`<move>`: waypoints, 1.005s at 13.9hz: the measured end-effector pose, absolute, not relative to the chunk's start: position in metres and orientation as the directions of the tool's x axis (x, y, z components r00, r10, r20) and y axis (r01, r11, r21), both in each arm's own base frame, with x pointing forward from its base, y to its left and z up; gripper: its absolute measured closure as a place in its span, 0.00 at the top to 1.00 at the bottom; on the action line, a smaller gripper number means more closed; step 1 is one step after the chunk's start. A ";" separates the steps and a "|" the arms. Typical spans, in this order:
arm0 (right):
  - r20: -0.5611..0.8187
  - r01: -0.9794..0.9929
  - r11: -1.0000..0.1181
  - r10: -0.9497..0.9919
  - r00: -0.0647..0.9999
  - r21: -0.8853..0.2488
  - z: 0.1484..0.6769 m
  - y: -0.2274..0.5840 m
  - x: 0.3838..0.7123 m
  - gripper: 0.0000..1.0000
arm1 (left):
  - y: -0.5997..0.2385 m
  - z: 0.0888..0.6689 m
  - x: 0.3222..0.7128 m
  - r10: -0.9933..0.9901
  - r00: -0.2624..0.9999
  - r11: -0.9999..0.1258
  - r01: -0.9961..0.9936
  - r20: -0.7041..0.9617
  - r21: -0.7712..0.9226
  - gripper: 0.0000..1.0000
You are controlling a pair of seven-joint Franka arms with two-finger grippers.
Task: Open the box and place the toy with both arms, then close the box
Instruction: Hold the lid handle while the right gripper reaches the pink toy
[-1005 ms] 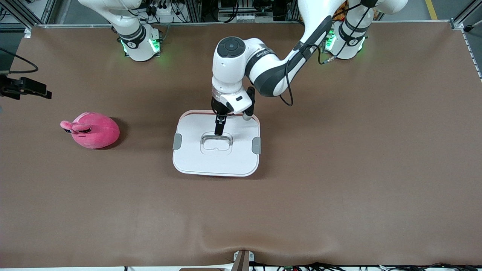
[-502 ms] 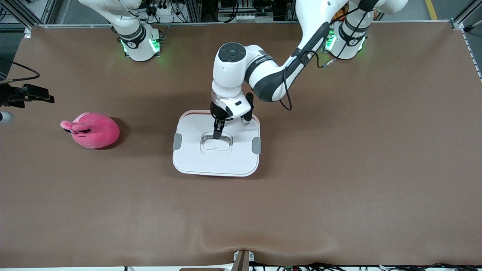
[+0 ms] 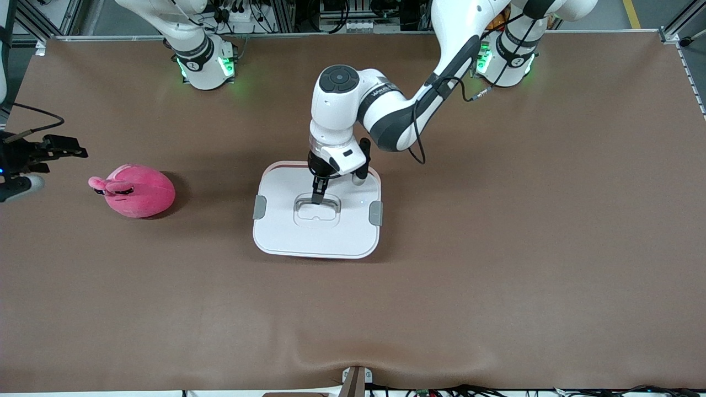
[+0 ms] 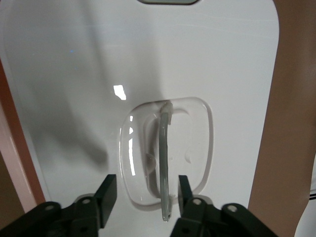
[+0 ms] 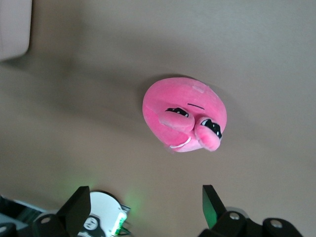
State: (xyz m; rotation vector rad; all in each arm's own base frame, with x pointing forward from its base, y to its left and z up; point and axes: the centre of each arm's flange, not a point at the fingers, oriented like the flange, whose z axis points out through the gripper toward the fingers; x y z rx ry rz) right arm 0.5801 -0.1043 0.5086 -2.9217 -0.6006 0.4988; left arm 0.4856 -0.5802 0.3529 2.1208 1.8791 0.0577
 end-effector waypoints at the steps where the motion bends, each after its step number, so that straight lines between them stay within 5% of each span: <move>1: -0.296 0.386 -0.902 0.428 0.854 -0.192 0.501 -0.108 0.583 1.00 | -0.580 0.352 0.486 0.975 0.141 -0.094 0.963 -0.171 0.253 0.55; 3: -0.299 0.408 -0.889 0.455 0.839 -0.207 0.490 -0.110 0.586 1.00 | -0.580 0.353 0.486 0.975 0.141 -0.094 0.963 -0.172 0.254 0.38; 14: -0.199 0.791 -0.531 0.847 0.493 -0.303 0.405 -0.133 0.620 1.00 | -0.580 0.353 0.487 0.976 0.143 -0.096 0.961 -0.167 0.260 0.15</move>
